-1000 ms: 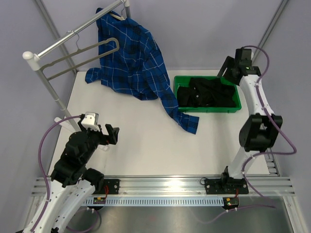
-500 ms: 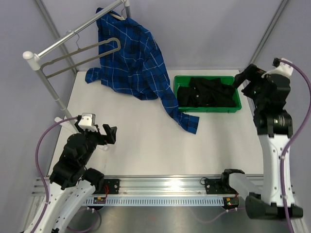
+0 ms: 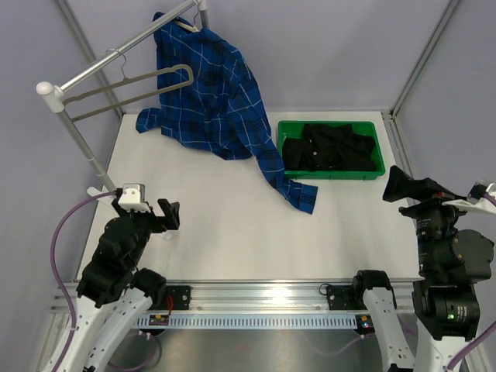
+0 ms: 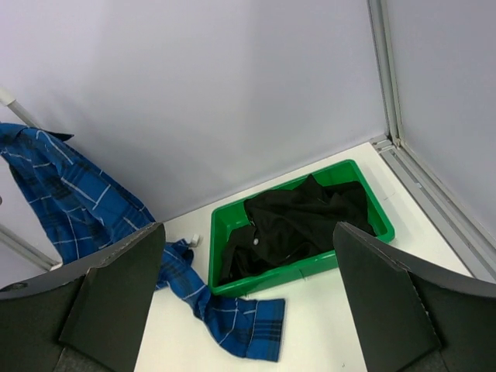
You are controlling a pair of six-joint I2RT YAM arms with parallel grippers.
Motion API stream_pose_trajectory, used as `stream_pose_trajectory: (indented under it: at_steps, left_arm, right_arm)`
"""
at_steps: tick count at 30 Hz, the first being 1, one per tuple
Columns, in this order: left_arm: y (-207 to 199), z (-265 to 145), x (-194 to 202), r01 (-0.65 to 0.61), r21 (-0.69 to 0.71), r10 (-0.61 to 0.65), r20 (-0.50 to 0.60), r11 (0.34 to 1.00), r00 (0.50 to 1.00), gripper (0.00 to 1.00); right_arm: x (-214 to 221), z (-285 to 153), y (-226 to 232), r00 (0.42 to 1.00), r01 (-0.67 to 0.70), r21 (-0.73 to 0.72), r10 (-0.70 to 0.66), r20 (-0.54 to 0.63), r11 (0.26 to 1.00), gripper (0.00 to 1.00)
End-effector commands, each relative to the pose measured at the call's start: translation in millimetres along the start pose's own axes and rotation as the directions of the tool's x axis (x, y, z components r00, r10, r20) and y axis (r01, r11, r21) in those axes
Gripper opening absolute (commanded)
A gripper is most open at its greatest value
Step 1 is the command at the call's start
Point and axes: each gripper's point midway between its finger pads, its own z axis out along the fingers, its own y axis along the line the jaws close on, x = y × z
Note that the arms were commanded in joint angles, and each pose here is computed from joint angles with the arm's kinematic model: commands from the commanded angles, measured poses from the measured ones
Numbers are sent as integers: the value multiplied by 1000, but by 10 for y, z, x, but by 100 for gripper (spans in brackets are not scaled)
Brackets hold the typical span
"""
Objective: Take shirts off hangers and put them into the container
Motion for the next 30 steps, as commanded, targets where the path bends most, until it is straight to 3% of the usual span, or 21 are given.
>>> stream_pose_trajectory:
  at_steps: [1,17,30]
  left_arm:
    - [53,-53,-184,39,-31,-37,74,999,997,99]
    - [3,38,-100,30,-16,-29,36,999,999,99]
    - [-2,73,-97,23,-19,-23,29,1000,999,99]
  right_arm:
    - [55,-70,28,999,22,-23,-23,-43,999,99]
    - [661,-221,-137,992,53,-78,-62,-108,995,100]
    - [657,-301,-168,997,54,-94,-59,-49,994,99]
